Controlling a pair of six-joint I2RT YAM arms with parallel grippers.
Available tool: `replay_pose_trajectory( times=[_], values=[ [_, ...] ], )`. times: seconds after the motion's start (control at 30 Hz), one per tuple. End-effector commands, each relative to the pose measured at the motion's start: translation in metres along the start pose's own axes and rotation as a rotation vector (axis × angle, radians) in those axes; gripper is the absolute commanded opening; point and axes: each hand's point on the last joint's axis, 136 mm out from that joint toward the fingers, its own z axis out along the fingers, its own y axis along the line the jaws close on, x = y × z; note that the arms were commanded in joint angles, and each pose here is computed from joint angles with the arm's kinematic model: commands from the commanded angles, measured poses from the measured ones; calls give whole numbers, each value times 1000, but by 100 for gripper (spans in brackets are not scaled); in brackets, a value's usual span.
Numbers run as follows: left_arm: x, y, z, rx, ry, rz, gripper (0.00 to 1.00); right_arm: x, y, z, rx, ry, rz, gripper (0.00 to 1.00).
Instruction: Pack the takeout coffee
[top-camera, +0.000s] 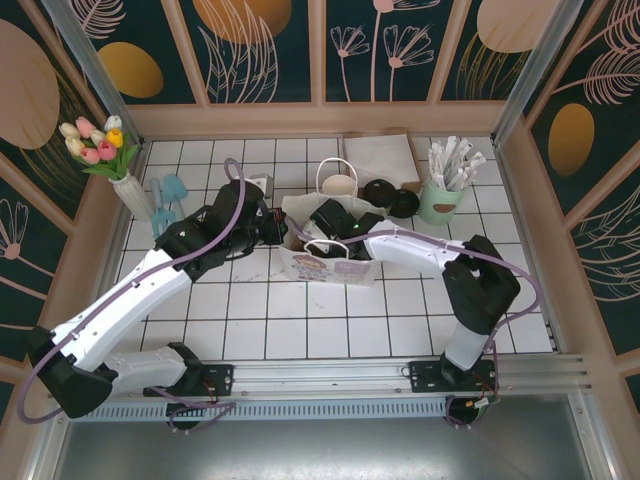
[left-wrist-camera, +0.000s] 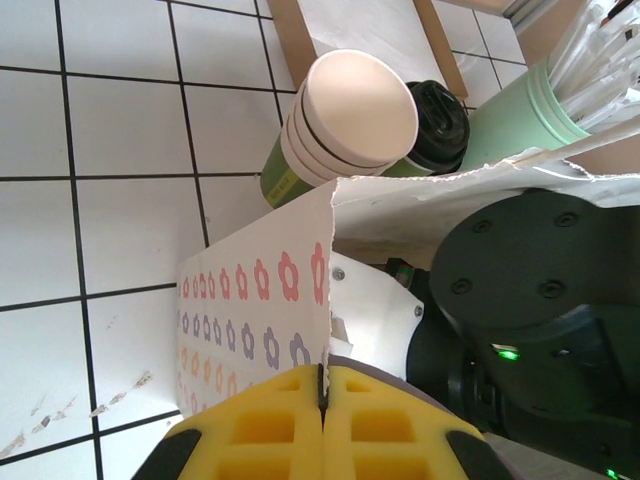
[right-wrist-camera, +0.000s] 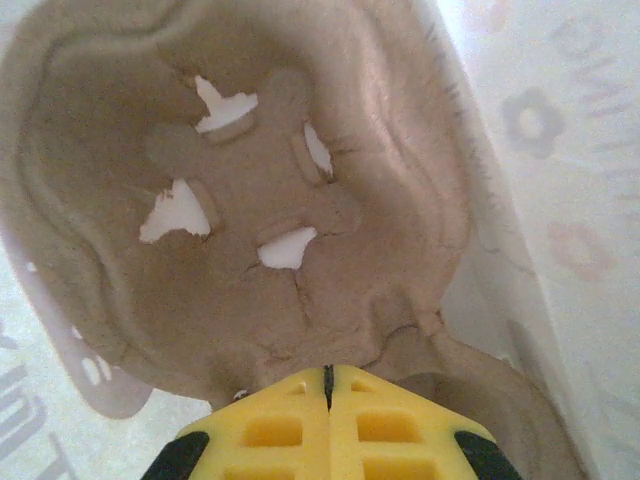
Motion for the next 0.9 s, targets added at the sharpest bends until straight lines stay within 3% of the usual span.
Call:
replay_pose_trajectory(
  times=[0.0,0.13,0.33,0.47,0.67,0.87],
  values=[
    [-12,-15,-6,48,-26,21,0,17,4,20,0,70,-40,0],
    [-12,-15,-5,48,-26,24,0,11,5,20,-14,75,-38,0],
    [-11,-14,-3,41,-21,35,0,-25,13,-15,-81,-54,-54,0],
    [-12,-14,-4,40,-23,35,0,-18,12,-9,-47,32,-117,0],
    [-10,-14,-2,41,-12,32,0,13,17,30,-47,125,-158,0],
    [-10,-13,-5,35,-19,32,0,17,14,42,-24,160,-154,0]
  ],
)
